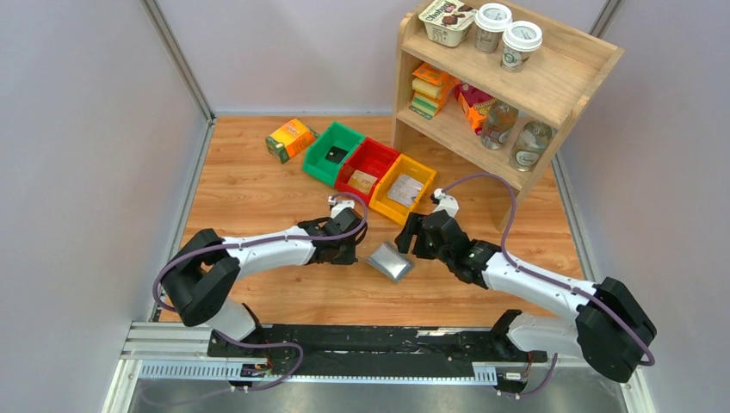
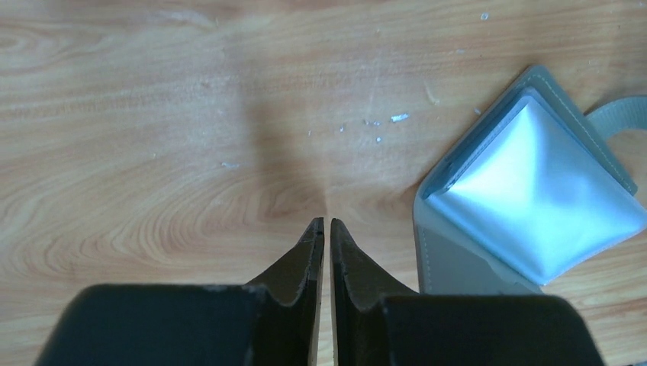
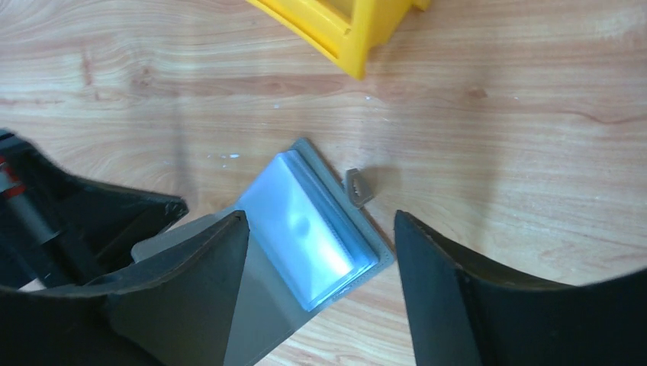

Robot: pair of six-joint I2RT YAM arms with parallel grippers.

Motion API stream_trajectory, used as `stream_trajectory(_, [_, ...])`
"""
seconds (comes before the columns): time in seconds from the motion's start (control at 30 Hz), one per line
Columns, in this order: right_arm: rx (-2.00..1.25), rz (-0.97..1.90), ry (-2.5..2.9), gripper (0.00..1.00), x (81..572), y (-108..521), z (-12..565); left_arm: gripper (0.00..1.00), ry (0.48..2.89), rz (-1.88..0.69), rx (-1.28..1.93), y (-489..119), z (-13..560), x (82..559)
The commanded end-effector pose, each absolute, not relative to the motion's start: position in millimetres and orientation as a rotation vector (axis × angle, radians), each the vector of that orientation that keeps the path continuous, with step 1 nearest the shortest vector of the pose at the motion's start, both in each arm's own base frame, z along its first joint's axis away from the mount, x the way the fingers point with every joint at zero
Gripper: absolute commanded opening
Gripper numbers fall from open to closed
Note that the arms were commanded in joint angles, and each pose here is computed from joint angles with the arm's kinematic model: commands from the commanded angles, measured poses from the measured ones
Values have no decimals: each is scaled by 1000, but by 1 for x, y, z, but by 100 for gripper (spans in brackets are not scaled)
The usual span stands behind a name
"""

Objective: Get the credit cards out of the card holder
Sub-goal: Open the card holder at the center of the board.

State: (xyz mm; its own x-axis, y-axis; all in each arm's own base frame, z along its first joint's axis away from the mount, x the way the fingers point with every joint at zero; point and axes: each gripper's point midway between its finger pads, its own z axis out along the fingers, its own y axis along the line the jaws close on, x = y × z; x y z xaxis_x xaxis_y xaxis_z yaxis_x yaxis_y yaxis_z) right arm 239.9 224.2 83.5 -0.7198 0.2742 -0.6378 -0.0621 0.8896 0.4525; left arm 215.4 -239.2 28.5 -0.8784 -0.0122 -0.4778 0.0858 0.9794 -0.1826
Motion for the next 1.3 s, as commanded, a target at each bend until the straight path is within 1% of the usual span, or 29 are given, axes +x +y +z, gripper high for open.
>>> stream_trajectory(0.0, [25, 593, 2266, 75, 236, 233, 115, 13, 2599, -227, 111, -242, 34, 228])
stream_trajectory(0.1, [-33, 582, 2268, 77, 233, 234, 119, 13, 2599, -236, 102, -241, 35, 226])
stream_trajectory(0.17, [-65, 577, 2299, 75, 229, 236, 116, 14, 2580, -258, 83, -240, 42, 226])
stream_trajectory(0.23, [-82, 568, 2335, 73, 226, 237, 109, 18, 2558, -280, 62, -239, 51, 226])
stream_trajectory(0.3, [-73, 554, 2369, 71, 224, 236, 99, 24, 2540, -313, 37, -239, 59, 225])
stream_trajectory(0.47, [-190, 648, 2411, 68, 214, 260, 90, 50, 2511, -475, -34, -249, 75, 217])
stream_trajectory(0.5, [-215, 661, 2407, 67, 212, 266, 92, 51, 2506, -500, -44, -250, 75, 216])
stream_trajectory(0.57, [-255, 683, 2403, 65, 207, 276, 94, 58, 2496, -555, -84, -253, 80, 213])
stream_trajectory(0.7, [-331, 711, 2420, 63, 199, 296, 91, 63, 2456, -680, -210, -256, 91, 208])
stream_trajectory(0.83, [-395, 697, 2450, 62, 196, 313, 81, 65, 2421, -809, -347, -261, 94, 203])
stream_trajectory(1.03, [-413, 662, 2484, 62, 194, 321, 70, 65, 2439, -882, -421, -265, 85, 196])
stream_trajectory(1.27, [-395, 619, 2520, 62, 194, 319, 58, 64, 2405, -965, -530, -261, 77, 190])
